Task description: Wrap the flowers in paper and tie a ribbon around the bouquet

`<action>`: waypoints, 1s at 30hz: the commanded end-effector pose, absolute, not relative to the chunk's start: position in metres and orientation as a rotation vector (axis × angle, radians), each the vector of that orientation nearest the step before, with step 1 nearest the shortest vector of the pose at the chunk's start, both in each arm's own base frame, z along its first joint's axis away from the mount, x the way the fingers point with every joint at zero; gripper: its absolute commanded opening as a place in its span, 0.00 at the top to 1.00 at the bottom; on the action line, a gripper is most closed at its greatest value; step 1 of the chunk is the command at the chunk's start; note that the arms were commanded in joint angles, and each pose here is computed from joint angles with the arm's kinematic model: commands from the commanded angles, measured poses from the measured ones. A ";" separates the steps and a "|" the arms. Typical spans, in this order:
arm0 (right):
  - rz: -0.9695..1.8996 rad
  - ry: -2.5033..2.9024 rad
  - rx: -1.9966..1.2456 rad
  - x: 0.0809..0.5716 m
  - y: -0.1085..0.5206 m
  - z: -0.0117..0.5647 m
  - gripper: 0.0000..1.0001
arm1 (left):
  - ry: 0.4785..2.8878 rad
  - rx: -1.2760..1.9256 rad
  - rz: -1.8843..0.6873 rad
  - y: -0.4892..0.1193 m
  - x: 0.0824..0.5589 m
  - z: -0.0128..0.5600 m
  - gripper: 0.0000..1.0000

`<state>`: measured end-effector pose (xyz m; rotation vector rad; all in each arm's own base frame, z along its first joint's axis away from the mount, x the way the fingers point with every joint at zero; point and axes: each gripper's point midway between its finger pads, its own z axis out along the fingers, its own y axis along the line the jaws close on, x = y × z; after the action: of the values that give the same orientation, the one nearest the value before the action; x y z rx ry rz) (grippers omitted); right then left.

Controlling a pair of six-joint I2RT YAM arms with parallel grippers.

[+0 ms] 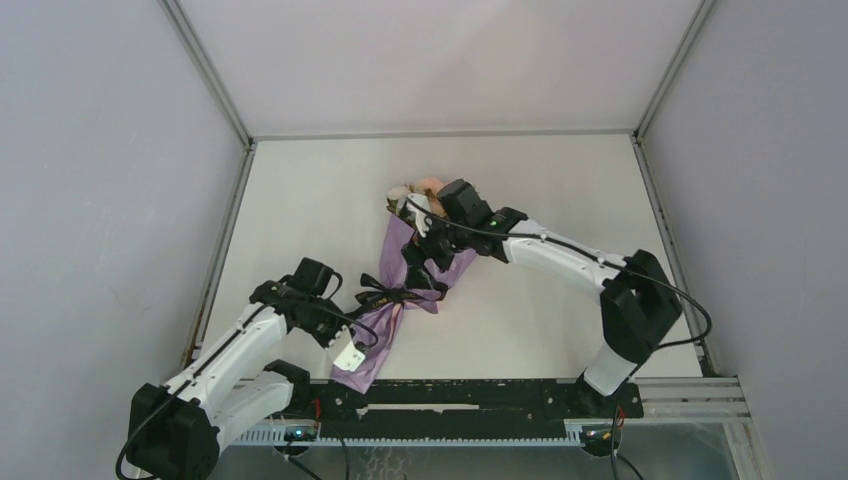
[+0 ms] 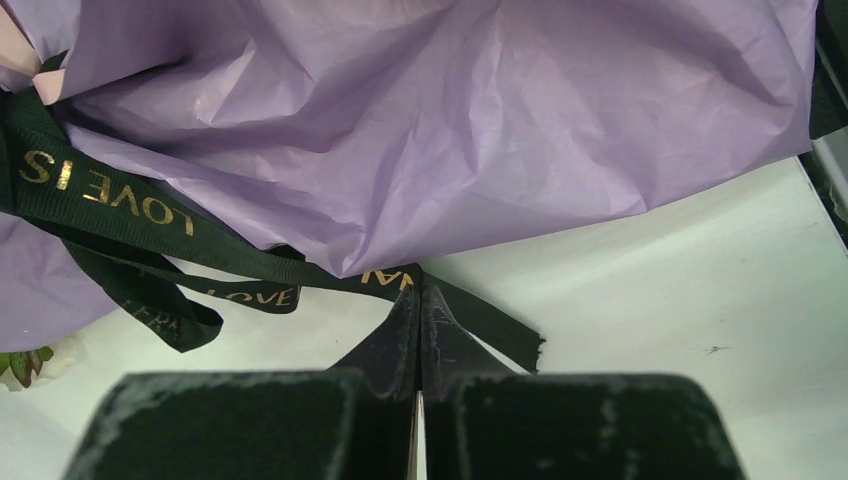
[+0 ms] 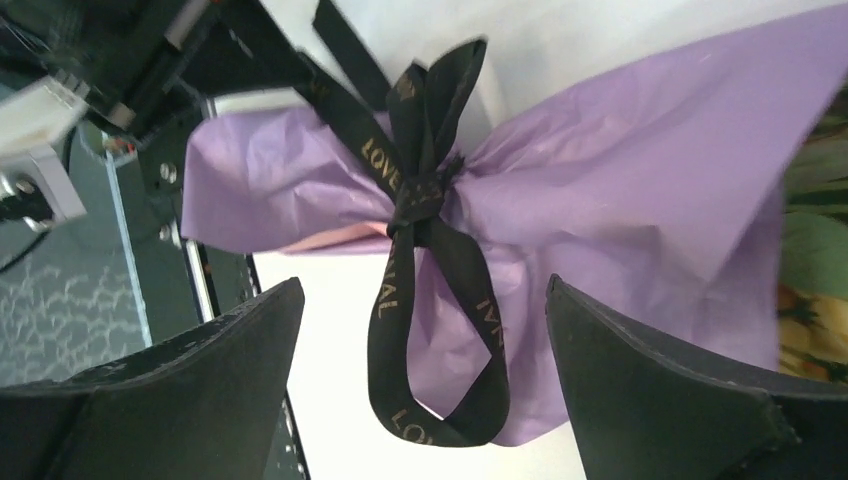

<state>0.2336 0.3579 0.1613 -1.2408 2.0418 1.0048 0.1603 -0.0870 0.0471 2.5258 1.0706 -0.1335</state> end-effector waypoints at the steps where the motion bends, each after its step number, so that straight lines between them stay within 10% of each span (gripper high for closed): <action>1: 1.068 2.106 -1.435 0.205 0.353 0.142 0.00 | 1.044 2.525 -0.149 -0.088 0.157 0.045 1.00; 16: 0.845 2.319 -1.481 0.228 0.350 0.077 0.01 | 1.008 2.597 -0.194 -0.081 0.143 0.041 1.00; 24: 0.986 2.373 -1.429 0.223 0.350 0.081 0.30 | 1.016 2.579 -0.195 -0.083 0.143 0.040 1.00; 30: 1.053 2.373 -1.353 0.231 0.354 0.085 0.32 | 1.000 2.585 -0.212 -0.083 0.139 0.038 1.00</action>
<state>0.2217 0.3415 0.0684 -1.4092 2.4220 0.9739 0.1482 -0.0829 0.0416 2.5772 1.0288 -0.1720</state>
